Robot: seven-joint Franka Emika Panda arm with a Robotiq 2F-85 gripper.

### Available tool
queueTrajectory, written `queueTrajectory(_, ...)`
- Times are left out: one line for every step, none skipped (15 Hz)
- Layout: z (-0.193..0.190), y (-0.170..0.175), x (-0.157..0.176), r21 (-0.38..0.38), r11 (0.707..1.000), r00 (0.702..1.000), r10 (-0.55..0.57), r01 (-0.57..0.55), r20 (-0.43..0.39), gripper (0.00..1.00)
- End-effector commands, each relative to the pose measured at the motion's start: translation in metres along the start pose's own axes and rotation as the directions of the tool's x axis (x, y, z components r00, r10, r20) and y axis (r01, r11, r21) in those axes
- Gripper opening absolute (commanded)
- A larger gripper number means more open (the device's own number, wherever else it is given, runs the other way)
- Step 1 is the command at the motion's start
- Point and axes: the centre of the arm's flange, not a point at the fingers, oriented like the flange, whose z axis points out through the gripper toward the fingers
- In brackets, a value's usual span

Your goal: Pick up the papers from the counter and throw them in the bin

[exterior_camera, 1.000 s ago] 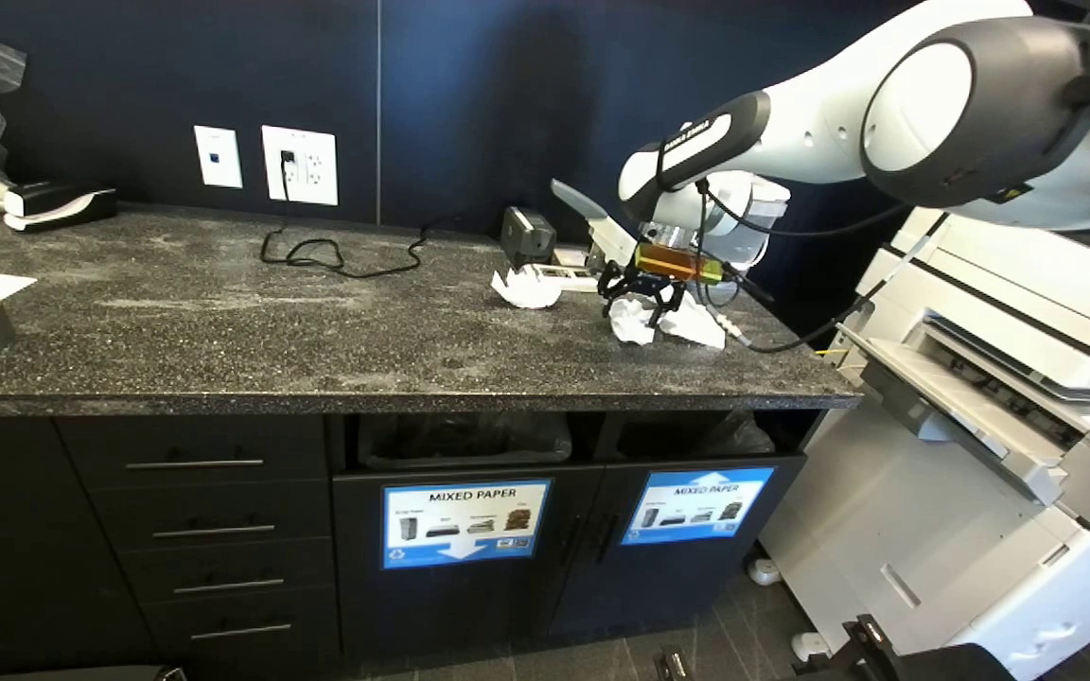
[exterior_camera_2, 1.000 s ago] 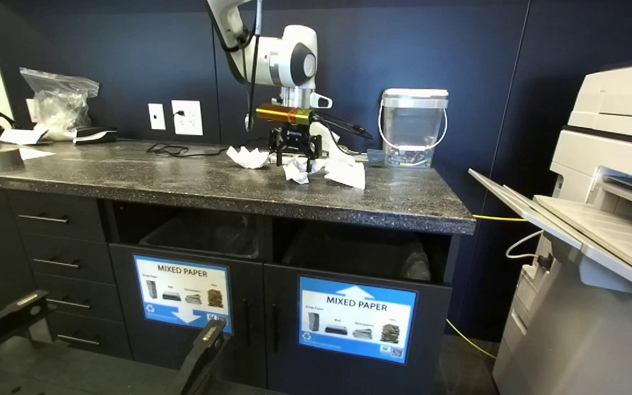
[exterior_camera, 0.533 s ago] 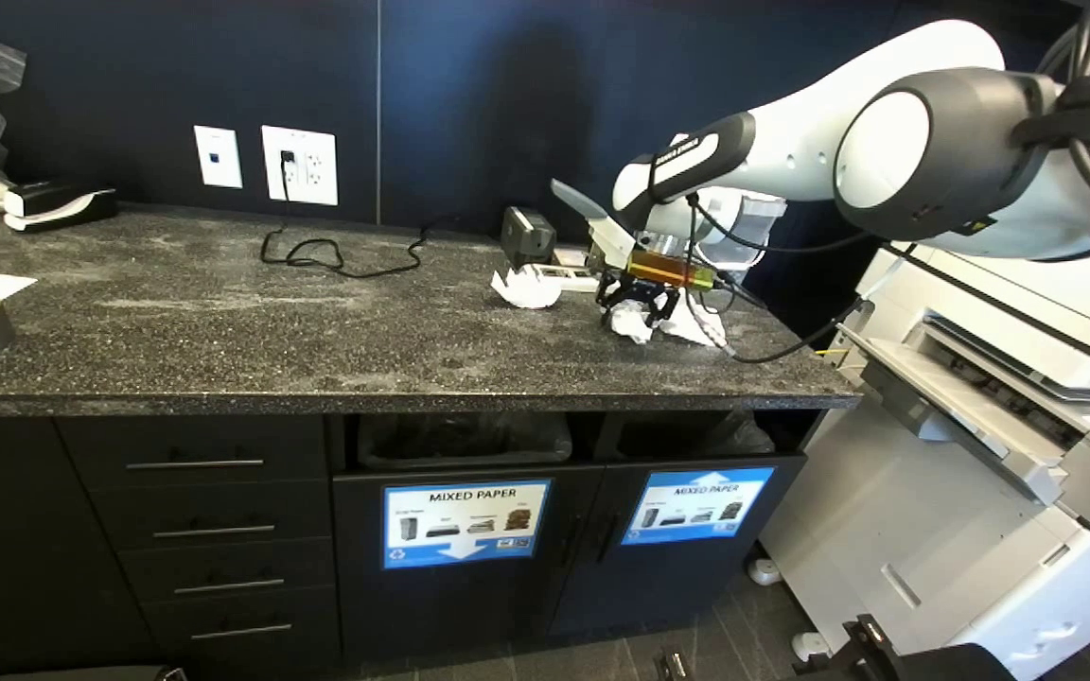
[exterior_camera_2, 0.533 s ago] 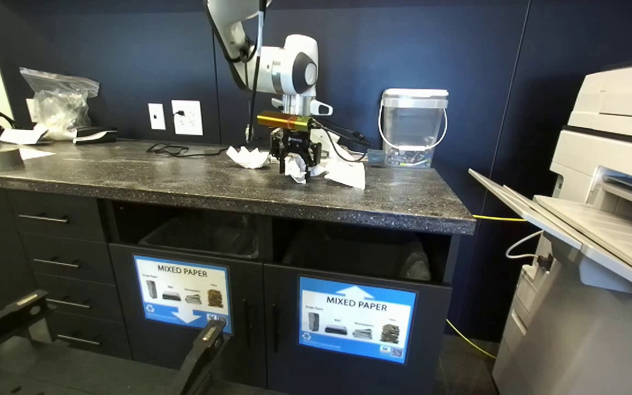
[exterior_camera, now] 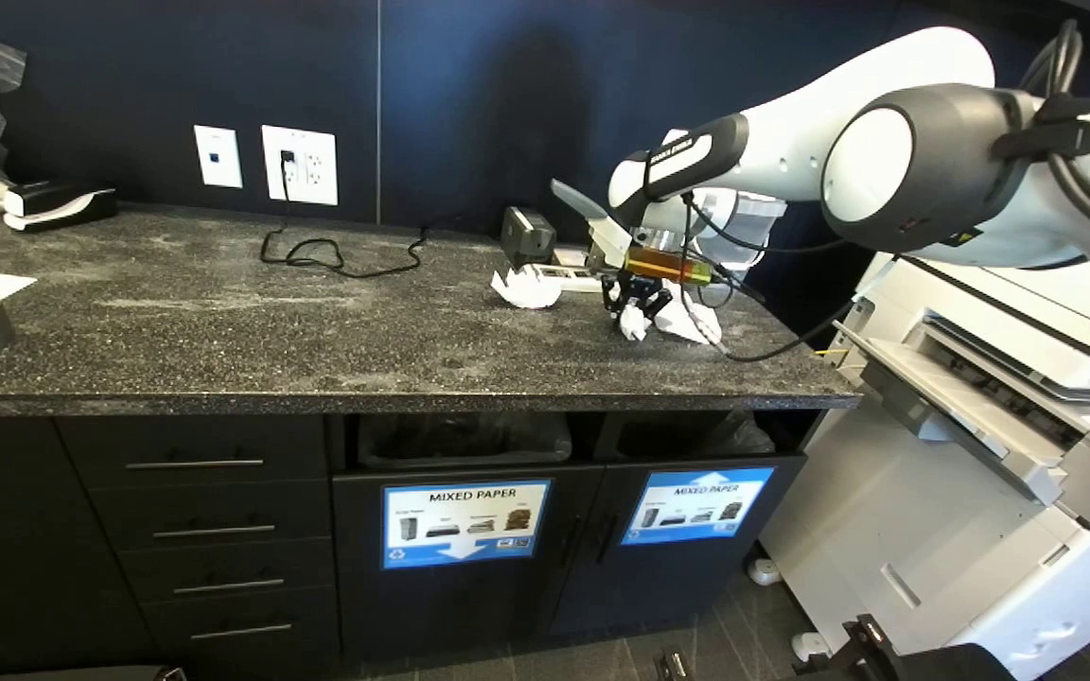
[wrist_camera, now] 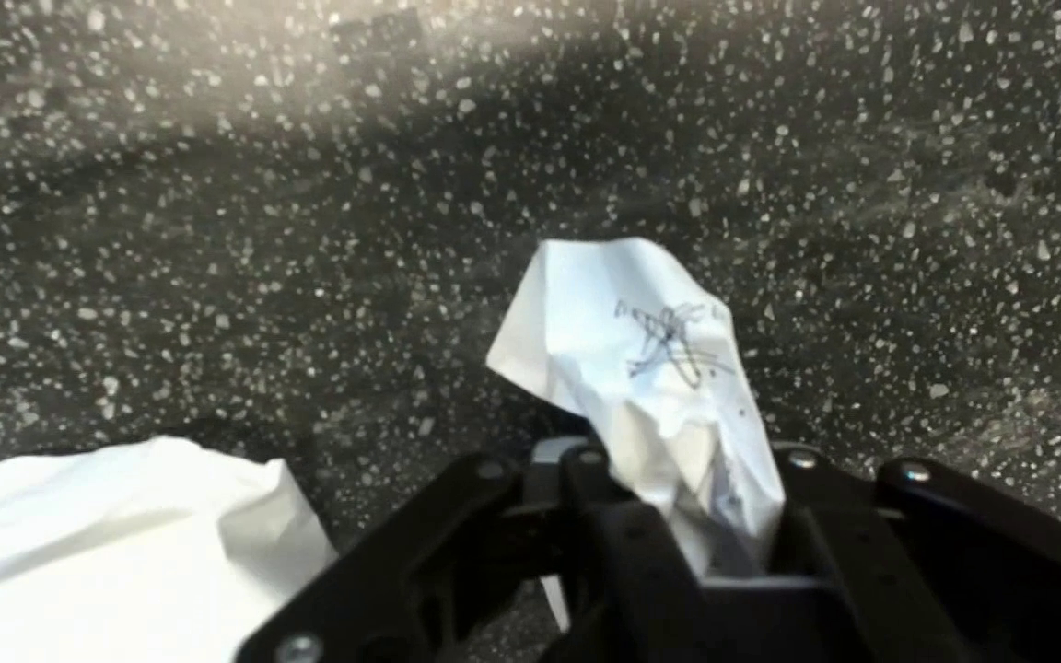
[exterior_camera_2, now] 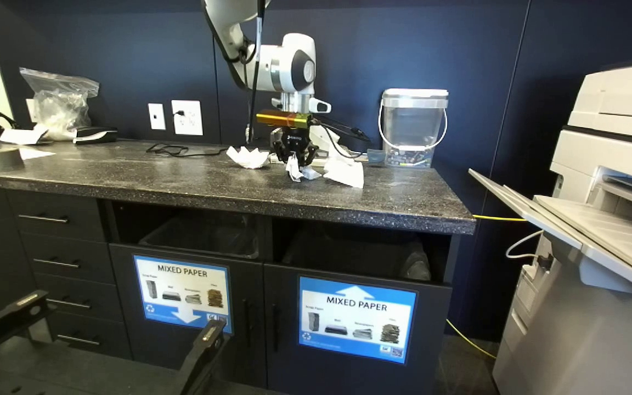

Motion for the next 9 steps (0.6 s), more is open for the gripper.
queueTrajectory(-0.009,-0.009,0.006,-0.038,0.997,0.997,-0.071,0.072,0.012,0.01)
queueTrajectory(-0.009,-0.011,0.001,-0.04,0.993,0.994,-0.109,0.11,0.017,0.0)
queueTrajectory(-0.008,-0.016,-0.005,-0.04,0.989,0.989,-0.143,0.144,0.021,0.01)
queueTrajectory(-0.013,-0.012,-0.008,-0.028,0.983,0.983,-0.181,0.181,0.019,0.03)
queueTrajectory(-0.016,-0.012,-0.009,-0.018,0.976,0.976,-0.215,0.216,0.016,0.03)
queueTrajectory(-0.015,-0.019,-0.017,-0.017,0.967,0.967,-0.256,0.256,0.013,0.03)
queueTrajectory(-0.021,-0.016,-0.019,-0.004,0.957,0.957,-0.29,0.29,0.008,0.03)
queueTrajectory(-0.024,-0.015,-0.022,0.007,0.945,0.945,-0.326,0.326,0.004,0.03)
queueTrajectory(-0.024,-0.02,-0.027,0.007,0.934,0.934,-0.357,0.357,0.003,0.03)
